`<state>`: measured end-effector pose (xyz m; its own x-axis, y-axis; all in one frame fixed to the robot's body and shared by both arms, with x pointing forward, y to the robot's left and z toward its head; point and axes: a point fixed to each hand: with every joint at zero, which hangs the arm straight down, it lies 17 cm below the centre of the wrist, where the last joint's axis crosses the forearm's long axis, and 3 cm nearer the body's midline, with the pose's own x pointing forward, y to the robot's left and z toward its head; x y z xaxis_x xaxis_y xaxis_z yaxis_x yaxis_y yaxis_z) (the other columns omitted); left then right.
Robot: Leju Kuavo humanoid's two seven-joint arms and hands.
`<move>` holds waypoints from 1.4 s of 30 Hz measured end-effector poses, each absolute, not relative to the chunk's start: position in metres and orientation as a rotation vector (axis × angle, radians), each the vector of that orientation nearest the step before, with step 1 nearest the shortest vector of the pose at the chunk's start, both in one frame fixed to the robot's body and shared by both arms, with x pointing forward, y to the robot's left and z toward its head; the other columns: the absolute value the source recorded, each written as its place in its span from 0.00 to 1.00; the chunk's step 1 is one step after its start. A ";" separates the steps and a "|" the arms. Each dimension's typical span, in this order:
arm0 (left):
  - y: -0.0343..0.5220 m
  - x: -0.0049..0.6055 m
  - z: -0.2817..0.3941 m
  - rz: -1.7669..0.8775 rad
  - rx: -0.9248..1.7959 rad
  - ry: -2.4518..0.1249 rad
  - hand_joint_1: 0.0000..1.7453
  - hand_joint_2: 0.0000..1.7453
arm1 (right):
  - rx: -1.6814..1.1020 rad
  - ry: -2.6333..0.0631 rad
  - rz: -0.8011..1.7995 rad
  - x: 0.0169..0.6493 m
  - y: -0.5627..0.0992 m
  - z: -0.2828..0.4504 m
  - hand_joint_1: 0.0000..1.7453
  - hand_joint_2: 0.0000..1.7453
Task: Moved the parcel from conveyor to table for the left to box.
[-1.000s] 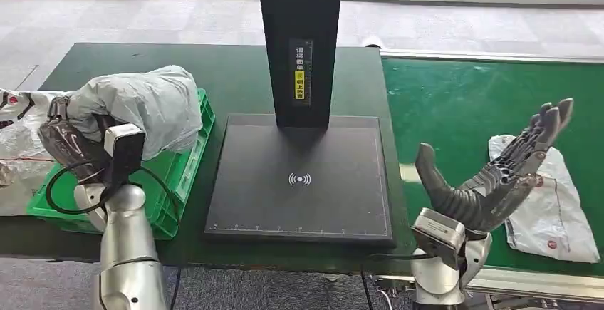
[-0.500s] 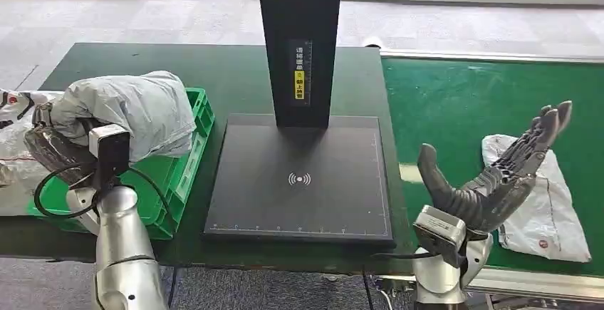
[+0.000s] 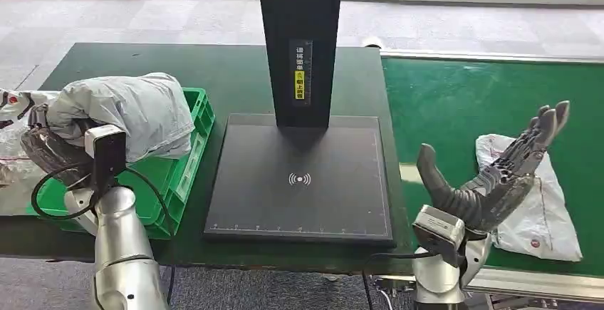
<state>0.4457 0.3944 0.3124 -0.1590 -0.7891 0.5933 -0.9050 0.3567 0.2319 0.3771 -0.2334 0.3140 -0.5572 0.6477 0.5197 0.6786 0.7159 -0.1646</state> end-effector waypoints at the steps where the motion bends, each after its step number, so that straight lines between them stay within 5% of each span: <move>1: 0.395 0.445 0.312 0.237 1.466 -1.981 1.00 1.00 | -1.006 -2.360 -0.072 0.377 -0.233 0.313 0.00 1.00; 32: 0.430 0.425 0.304 0.343 1.518 -1.908 1.00 1.00 | -1.028 -2.332 -0.064 0.379 -0.240 0.306 0.00 1.00; 33: 0.430 0.425 0.304 0.343 1.519 -1.908 0.86 1.00 | -1.028 -2.331 -0.064 0.379 -0.240 0.306 0.00 1.00; 34: 0.434 0.424 0.304 0.345 1.525 -1.908 0.62 1.00 | -1.028 -2.331 -0.064 0.379 -0.240 0.306 0.00 1.00; 42: 0.423 0.435 0.299 0.253 1.531 -1.897 0.62 1.00 | -1.031 -2.330 -0.062 0.379 -0.241 0.305 0.00 1.00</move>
<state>0.4345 0.4226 0.2993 -0.0799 -0.7907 0.6070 -0.9219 0.2902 0.2567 0.3791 -0.2408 0.3054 -0.5298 0.6628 0.5292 0.6902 0.6996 -0.1852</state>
